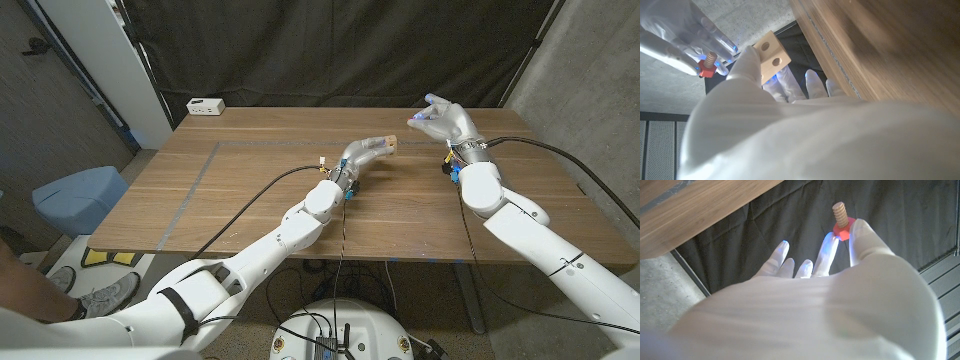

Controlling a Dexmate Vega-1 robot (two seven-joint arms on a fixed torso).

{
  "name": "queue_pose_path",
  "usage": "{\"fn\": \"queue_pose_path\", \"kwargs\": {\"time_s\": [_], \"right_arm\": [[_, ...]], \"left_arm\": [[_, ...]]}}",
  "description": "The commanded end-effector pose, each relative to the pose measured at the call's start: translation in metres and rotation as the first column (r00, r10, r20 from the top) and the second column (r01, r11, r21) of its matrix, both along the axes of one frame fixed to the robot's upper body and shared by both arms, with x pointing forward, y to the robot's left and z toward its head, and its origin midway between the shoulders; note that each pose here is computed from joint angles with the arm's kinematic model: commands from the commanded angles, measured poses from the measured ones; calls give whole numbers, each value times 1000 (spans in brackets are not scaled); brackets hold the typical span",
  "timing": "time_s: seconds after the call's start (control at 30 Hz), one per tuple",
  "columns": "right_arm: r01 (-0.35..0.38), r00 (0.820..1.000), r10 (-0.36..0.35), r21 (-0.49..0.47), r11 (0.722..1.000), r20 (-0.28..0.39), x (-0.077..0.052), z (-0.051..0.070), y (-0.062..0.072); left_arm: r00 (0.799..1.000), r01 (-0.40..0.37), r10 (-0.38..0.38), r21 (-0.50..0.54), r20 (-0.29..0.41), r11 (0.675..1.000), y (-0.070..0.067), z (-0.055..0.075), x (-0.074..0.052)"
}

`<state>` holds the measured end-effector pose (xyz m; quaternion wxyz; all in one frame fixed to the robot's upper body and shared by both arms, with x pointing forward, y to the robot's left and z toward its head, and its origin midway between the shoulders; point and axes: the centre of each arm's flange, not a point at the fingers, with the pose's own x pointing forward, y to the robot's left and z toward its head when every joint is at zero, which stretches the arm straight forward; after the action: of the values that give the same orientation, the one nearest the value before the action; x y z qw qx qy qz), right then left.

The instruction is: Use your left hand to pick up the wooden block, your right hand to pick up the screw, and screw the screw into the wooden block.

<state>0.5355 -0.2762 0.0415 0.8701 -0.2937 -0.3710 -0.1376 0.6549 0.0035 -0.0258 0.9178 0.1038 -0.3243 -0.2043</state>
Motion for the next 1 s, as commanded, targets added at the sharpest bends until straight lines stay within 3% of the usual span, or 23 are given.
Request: {"fn": "queue_pose_path", "kwargs": {"time_s": [0.03, 0.5, 1.0], "right_arm": [[-30, 999, 26, 88, 996, 43, 3, -9, 5], [-81, 995, 71, 165, 983, 62, 8, -16, 9], [-103, 991, 82, 213, 972, 103, 16, -22, 21]], "left_arm": [[1000, 18, -18, -12, -14, 1000, -3, 0, 0], [999, 33, -33, -1, -16, 999, -5, 1, 2], [999, 46, -46, 6, -22, 999, -7, 0, 2]]}}
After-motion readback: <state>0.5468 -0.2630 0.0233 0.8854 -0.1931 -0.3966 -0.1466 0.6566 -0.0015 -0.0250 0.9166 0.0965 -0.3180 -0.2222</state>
